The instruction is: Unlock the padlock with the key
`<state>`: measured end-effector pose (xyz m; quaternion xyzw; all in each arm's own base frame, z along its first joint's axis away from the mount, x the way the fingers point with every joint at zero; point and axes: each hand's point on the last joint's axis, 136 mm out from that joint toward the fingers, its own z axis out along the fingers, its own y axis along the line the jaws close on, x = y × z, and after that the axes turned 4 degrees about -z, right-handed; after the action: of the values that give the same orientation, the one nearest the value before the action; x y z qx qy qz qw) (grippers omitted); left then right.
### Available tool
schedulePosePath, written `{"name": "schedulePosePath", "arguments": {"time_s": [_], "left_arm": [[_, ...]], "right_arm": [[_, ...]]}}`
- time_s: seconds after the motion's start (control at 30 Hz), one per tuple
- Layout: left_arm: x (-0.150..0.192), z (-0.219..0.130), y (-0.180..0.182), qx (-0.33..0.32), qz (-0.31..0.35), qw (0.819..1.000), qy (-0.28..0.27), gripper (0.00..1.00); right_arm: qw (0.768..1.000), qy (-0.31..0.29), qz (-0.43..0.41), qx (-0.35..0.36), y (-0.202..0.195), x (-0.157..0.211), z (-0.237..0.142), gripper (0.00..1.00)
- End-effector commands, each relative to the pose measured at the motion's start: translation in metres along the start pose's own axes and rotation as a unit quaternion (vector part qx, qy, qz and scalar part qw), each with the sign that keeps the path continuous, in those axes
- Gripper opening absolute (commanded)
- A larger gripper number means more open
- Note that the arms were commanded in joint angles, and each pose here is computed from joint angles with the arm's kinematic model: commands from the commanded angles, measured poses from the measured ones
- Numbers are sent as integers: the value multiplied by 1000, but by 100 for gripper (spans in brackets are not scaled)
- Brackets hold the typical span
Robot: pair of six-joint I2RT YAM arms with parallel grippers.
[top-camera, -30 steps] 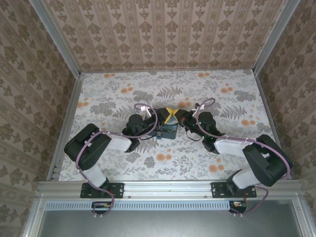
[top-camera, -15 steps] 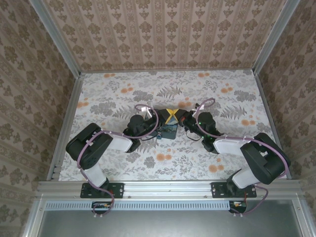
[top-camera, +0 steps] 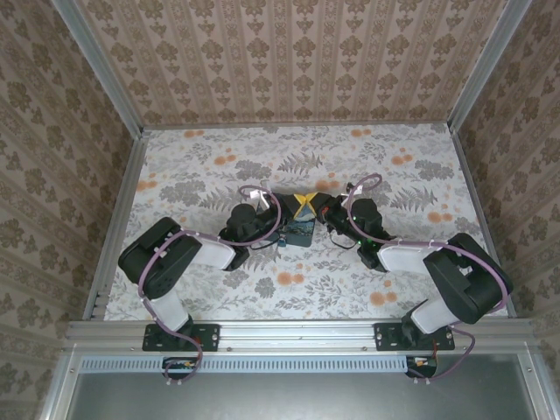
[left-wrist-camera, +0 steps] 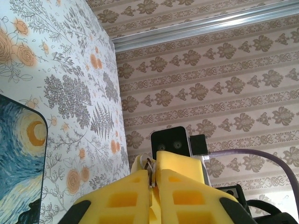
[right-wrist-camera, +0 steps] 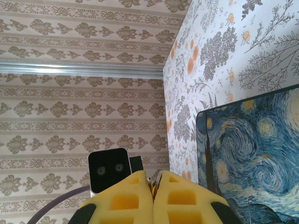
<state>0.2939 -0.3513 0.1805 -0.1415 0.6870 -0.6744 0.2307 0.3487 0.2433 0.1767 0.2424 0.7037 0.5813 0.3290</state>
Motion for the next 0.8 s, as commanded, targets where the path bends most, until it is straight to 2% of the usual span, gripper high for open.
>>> {"name": "schedulePosePath", "arguments": {"time_s": [0.0, 0.1, 0.23, 0.33, 0.4, 0.63, 0.77], "left_arm": [[10, 5, -13, 26, 9, 1000, 15, 7], [10, 6, -12, 25, 9, 1000, 16, 0], [10, 6, -8, 21, 8, 1000, 15, 0], [6, 3, -7, 19, 13, 1000, 12, 0], [-3, -3, -7, 18, 16, 1000, 7, 0], [-27, -24, 3, -13, 23, 999, 35, 0], [-24, -32, 0, -67, 81, 990, 97, 0]], "right_arm": [[1000, 4, -2, -1, -3, 3, 0, 0], [1000, 3, -2, -3, -2, 3, 0, 0], [1000, 3, -3, -6, 1, 2, -1, 0], [1000, -8, -4, -4, -1, -6, -7, 36], [1000, -22, -8, 7, -7, -18, -20, 46], [994, -28, -87, 53, -5, -41, -58, 54], [988, -2, -143, 53, 9, -42, -63, 55]]}}
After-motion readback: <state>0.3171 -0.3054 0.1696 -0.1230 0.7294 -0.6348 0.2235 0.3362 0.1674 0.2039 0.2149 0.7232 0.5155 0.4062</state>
